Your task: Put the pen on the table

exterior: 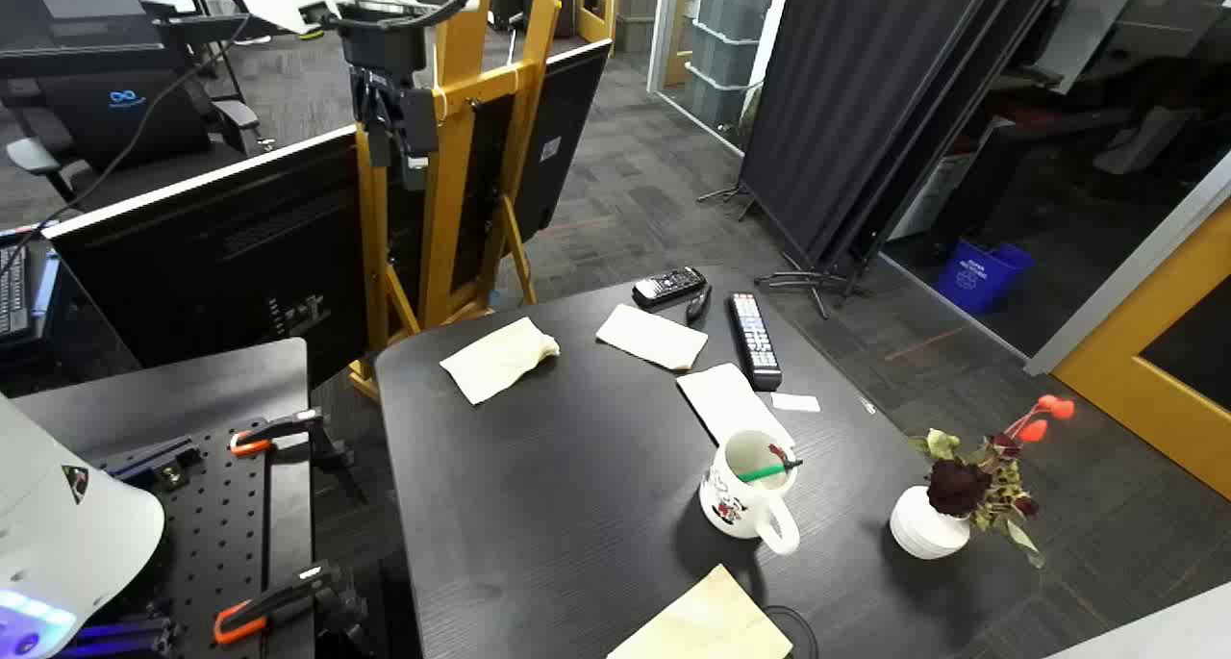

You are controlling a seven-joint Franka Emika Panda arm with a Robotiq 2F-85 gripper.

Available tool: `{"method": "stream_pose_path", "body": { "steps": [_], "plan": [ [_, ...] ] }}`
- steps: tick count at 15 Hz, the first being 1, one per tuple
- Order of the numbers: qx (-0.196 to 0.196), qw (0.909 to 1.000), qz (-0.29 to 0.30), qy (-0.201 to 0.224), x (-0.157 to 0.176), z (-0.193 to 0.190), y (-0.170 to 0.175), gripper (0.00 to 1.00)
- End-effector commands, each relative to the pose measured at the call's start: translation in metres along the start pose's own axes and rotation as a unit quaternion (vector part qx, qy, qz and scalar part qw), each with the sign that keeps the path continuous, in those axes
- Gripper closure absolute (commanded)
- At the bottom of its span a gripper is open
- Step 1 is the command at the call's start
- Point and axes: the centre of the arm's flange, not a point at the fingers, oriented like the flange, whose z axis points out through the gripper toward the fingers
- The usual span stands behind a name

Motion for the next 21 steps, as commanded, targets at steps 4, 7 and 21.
{"method": "stream_pose_path", "body": {
  "steps": [4, 7, 21],
  "plan": [
    [0.000, 1.0000, 0.000, 0.000, 0.000, 0.000, 0.000, 0.00],
    [0.001, 1.0000, 0.003, 0.002, 0.001, 0.000, 0.002, 0.00],
    [0.039, 0.9432, 0.296, 0.146, 0.024, -0.005, 0.180, 0.00]
  ]
}}
